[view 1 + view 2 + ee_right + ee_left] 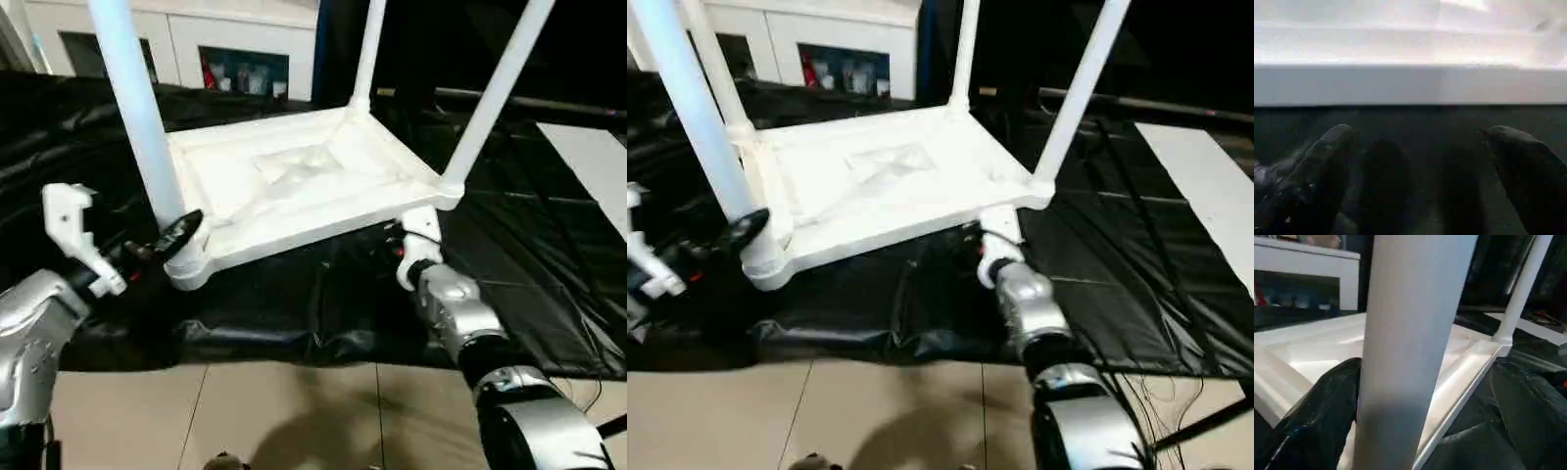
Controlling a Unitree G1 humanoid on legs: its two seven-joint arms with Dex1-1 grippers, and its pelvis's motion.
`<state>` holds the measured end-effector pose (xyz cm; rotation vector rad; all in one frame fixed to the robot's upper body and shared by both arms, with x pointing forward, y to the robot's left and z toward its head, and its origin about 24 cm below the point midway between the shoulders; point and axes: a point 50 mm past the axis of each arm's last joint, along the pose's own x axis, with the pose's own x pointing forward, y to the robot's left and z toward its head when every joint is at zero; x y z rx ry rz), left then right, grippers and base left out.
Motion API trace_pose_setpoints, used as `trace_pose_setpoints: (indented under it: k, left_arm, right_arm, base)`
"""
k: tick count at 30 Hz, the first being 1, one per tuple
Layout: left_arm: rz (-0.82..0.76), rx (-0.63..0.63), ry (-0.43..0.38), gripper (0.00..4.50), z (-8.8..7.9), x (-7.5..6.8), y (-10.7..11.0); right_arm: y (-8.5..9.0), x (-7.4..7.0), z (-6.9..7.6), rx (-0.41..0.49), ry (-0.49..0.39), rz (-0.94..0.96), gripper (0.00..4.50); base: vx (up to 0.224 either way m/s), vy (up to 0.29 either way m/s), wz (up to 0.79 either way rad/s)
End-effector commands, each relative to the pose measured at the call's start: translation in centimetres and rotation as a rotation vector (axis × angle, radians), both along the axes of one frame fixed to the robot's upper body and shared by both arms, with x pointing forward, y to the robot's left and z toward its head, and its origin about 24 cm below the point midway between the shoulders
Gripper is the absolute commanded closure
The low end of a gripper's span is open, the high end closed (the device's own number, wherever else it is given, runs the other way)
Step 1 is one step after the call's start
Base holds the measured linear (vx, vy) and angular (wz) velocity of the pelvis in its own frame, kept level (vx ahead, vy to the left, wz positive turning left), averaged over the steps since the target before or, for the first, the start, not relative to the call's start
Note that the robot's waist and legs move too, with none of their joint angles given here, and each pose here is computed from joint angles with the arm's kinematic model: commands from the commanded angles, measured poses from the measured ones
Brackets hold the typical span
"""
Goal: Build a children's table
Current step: Rotate table base
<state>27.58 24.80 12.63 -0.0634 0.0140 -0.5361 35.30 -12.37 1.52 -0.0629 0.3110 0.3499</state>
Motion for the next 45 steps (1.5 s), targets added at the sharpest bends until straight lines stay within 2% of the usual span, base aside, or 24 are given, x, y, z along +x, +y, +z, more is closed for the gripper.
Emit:
trace_pose_setpoints:
  k: [1,5,6,8,9,16,19,20,21,23,28,30,33,34,35,37,41,45]
  left_arm:
    - [-0.049,0.025,0.052,0.00,-0.6,0.3,-0.7]
    - [-0.173,-0.018,0.056,0.00,-0.3,0.2,-2.3]
    - [-0.288,-0.064,0.042,0.00,0.5,-0.4,-3.8]
    - [-0.372,-0.095,0.034,0.00,1.1,-0.8,-4.8]
    - [-0.538,-0.138,0.015,0.00,2.4,-1.8,-7.1]
    - [-0.729,-0.163,-0.009,0.00,3.7,-2.7,-10.7]
    - [-0.802,-0.162,-0.027,0.00,4.1,-2.7,-13.1]
    - [-0.801,-0.159,-0.029,0.00,4.1,-2.4,-14.0]
    - [-0.801,-0.159,-0.029,0.00,4.1,-2.4,-14.0]
    - [-0.766,-0.126,-0.031,0.00,3.9,-1.4,-14.8]
    - [-0.734,-0.081,-0.031,0.00,3.7,-0.3,-15.5]
    - [-0.724,-0.087,-0.040,0.00,3.8,0.0,-15.8]
    - [-0.722,-0.089,-0.044,0.00,3.9,0.1,-15.9]
    - [-0.726,-0.094,-0.049,0.00,4.0,0.2,-16.3]
    - [-0.726,-0.094,-0.049,0.00,4.0,0.2,-16.3]
    - [-0.732,-0.104,-0.063,0.00,4.1,0.3,-17.0]
    - [-0.722,-0.116,-0.079,0.00,4.2,0.6,-17.7]
    - [-0.669,-0.093,-0.086,0.00,4.1,1.3,-17.6]
  right_arm:
    - [0.0,0.7,1.0,-0.012,-0.030,-0.004,0.02]
    - [0.3,1.0,1.3,-0.009,-0.034,0.001,0.02]
    - [0.3,1.1,1.3,-0.014,-0.035,0.002,0.02]
    - [0.3,1.1,1.4,-0.017,-0.035,0.003,0.02]
    - [0.1,1.2,1.4,-0.023,-0.034,-0.002,0.02]
    - [-0.2,1.3,1.2,-0.053,-0.016,-0.007,0.02]
    - [0.1,1.2,1.2,-0.056,-0.019,0.012,0.02]
    - [0.6,1.2,1.2,-0.052,-0.025,0.029,0.02]
    - [0.6,1.2,1.2,-0.052,-0.025,0.029,0.02]
    - [1.7,1.1,1.3,-0.039,-0.037,0.074,0.02]
    - [3.9,0.6,1.3,-0.010,-0.049,0.169,0.02]
    - [5.0,0.3,1.2,0.015,-0.048,0.221,0.02]
    - [5.5,0.1,1.1,0.024,-0.049,0.250,0.02]
    - [6.5,-0.4,1.1,0.050,-0.053,0.315,0.02]
    - [6.5,-0.4,1.1,0.050,-0.053,0.315,0.02]
    - [7.7,-0.9,1.1,0.071,-0.052,0.396,0.02]
    - [8.3,-1.3,0.9,0.064,-0.053,0.453,0.02]
    - [8.0,-1.1,0.9,0.048,-0.056,0.435,0.02]
  base:
    - [0.000,0.000,0.00]
    - [0.000,0.000,0.00]
    - [0.000,0.000,0.00]
    - [0.000,0.000,0.00]
    - [0.000,0.000,0.00]
    - [0.000,0.000,0.00]
    - [0.000,0.000,0.00]
    - [0.000,0.000,0.00]
    - [0.000,0.000,0.00]
    - [0.000,0.000,0.00]
    - [0.000,0.000,0.00]
    - [0.000,0.000,0.00]
    - [0.000,0.000,0.00]
    - [0.000,0.000,0.00]
    - [0.000,0.000,0.00]
    - [0.000,0.000,0.00]
    - [0.000,0.000,0.00]
    - [0.000,0.000,0.00]
